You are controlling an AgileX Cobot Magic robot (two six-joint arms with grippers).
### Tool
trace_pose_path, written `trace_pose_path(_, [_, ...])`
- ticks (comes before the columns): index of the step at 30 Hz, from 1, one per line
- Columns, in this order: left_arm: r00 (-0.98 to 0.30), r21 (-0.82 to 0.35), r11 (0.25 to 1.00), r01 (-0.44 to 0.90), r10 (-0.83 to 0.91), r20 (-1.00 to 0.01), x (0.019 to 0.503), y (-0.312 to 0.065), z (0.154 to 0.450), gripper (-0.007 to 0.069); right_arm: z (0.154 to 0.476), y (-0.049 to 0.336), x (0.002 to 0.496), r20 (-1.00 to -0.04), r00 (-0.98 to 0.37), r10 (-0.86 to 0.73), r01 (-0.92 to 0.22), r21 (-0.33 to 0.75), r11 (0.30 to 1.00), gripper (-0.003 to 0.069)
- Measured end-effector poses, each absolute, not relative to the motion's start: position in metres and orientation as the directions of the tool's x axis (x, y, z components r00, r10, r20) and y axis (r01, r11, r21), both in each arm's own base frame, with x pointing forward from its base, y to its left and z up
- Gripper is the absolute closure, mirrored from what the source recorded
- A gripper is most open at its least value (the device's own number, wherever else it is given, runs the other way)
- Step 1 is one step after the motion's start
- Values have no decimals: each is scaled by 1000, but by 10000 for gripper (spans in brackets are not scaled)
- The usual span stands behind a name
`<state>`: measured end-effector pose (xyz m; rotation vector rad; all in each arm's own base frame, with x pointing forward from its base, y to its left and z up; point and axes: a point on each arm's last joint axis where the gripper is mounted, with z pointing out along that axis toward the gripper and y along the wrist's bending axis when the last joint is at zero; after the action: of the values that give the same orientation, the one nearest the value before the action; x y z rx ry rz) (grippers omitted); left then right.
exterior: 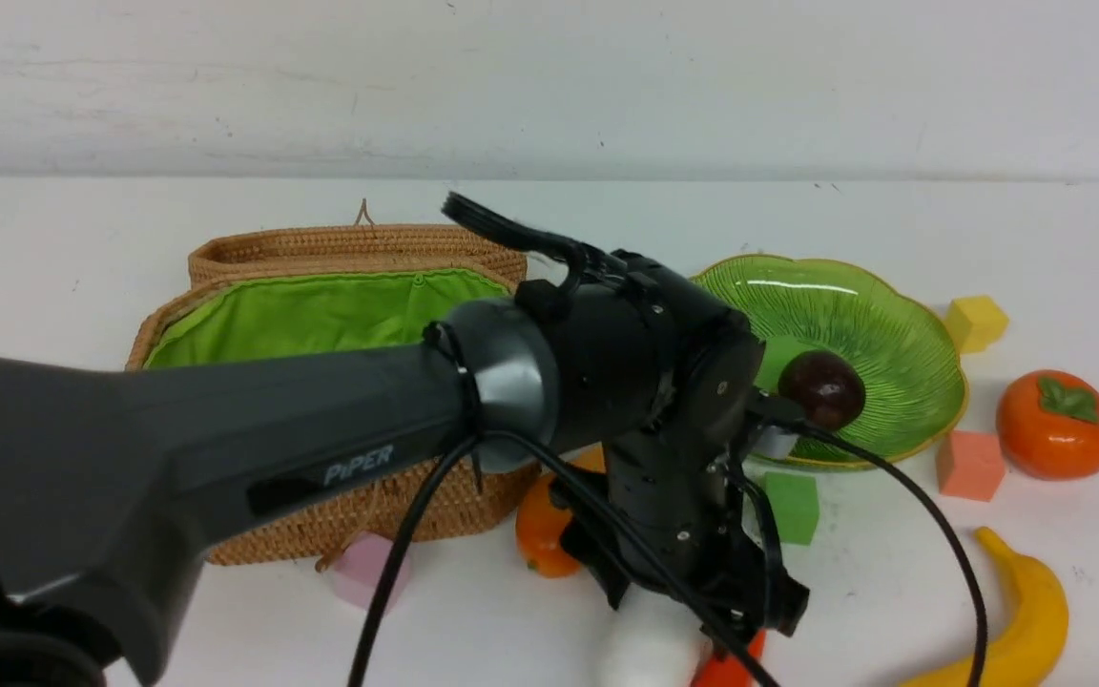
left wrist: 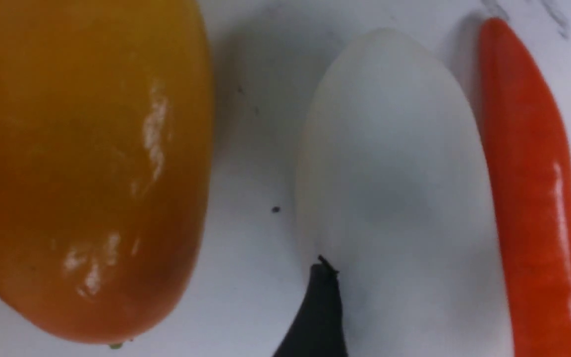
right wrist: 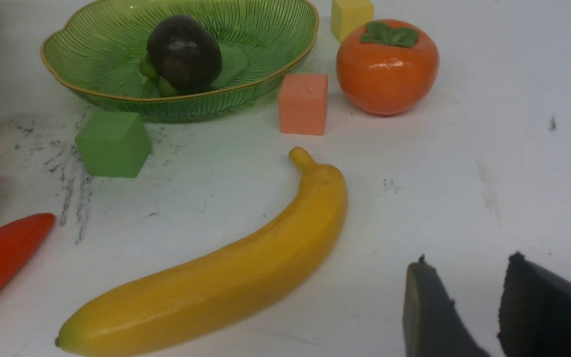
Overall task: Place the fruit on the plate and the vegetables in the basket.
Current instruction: Take a daikon with your left arm and place it on the basket on the left.
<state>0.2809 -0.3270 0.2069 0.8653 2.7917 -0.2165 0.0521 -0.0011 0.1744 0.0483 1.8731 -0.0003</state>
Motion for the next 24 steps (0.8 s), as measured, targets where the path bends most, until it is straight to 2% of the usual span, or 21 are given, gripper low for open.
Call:
trace_pose_path(3, [-809, -73, 821, 567, 537, -242, 283, -328, 202, 11, 174, -1, 52, -954, -297, 33, 34, 24, 999, 416])
trace_pose_path(7, [-810, -62, 822, 565, 540, -229, 284, -329, 193, 78, 174, -1, 52, -954, -297, 33, 34, 24, 999, 416])
trace_pose_path(10, [-811, -61, 823, 565, 540, -226, 284, -329, 193, 118, 174, -1, 52, -954, -297, 33, 34, 24, 999, 416])
trace_pose_path(16, [-801, 3, 816, 578, 569, -184, 285, -323, 196, 127, 174, -1, 52, -954, -297, 33, 34, 24, 999, 416])
trace_pose_path(19, [-802, 27, 814, 580, 576, -159, 286, -322, 204, 185, 174, -1, 52, -954, -297, 33, 34, 24, 999, 416])
trace_pose_path(20, [-802, 33, 814, 580, 577, -154, 287, -322, 208, 235, 174, -1, 52, -954, -297, 33, 34, 24, 999, 416])
trace_pose_path(21, [-801, 33, 814, 580, 577, -161, 287, -322, 215, 368, 174, -1, 52, -954, -297, 33, 34, 24, 999, 416])
trace_pose_path(22, [-799, 32, 813, 581, 577, -167, 287, -322, 219, 440, 174, -1, 52, -954, -297, 33, 34, 24, 999, 416])
trace_pose_path(23, [-794, 31, 810, 585, 580, -182, 286, -321, 228, 547, 174, -1, 52, -954, -297, 33, 34, 24, 999, 416])
trace_pose_path(24, [-788, 33, 808, 589, 583, -198, 285, -319, 235, 582, 174, -1, 52, -954, -297, 33, 34, 24, 999, 416])
